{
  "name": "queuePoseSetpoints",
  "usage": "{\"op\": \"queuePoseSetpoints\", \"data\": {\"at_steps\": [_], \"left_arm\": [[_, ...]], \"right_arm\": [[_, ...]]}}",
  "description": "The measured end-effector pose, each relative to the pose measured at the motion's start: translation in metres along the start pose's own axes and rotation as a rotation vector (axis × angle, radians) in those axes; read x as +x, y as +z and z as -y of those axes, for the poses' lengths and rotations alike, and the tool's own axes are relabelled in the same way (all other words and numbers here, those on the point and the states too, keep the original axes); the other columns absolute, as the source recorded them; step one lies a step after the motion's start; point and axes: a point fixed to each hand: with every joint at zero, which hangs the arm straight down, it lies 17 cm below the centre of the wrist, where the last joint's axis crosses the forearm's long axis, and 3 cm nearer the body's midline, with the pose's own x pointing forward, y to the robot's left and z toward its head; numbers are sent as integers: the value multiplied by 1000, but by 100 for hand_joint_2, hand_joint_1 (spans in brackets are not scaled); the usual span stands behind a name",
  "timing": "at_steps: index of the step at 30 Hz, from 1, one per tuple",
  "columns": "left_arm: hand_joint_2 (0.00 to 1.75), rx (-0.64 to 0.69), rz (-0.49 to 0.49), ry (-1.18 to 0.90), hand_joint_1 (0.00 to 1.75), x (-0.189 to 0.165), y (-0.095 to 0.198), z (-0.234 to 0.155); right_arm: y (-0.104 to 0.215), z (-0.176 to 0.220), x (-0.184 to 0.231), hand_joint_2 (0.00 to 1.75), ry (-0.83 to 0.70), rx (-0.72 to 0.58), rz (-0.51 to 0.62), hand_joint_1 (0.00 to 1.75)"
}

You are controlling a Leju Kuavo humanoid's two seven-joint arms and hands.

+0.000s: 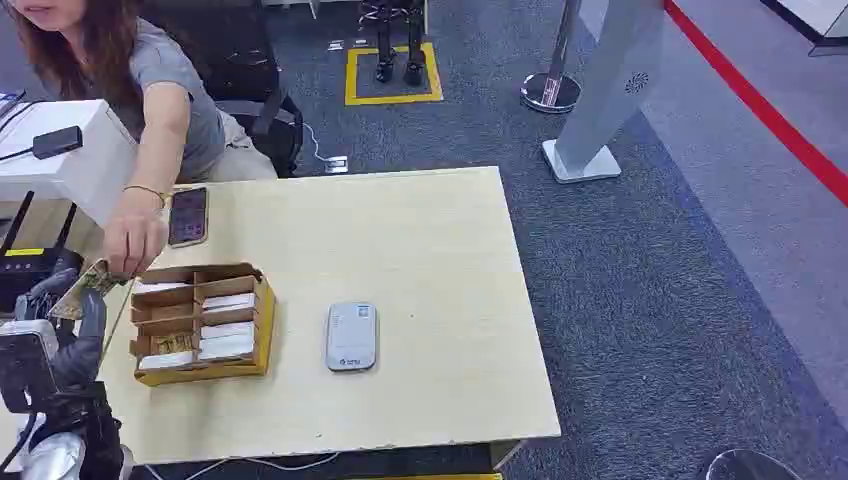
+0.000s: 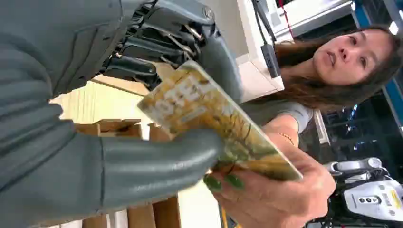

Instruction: Pass the card to the sensor for recognition and then transmit it.

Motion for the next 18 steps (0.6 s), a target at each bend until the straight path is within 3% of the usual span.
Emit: {"op": "queuePoseSetpoints", "data": {"at_steps": [18], "left_arm": [[175, 53, -24, -59, 175, -11, 0, 3]], "right_arm": [[-1, 4, 1, 175, 38, -26, 7, 0]]}}
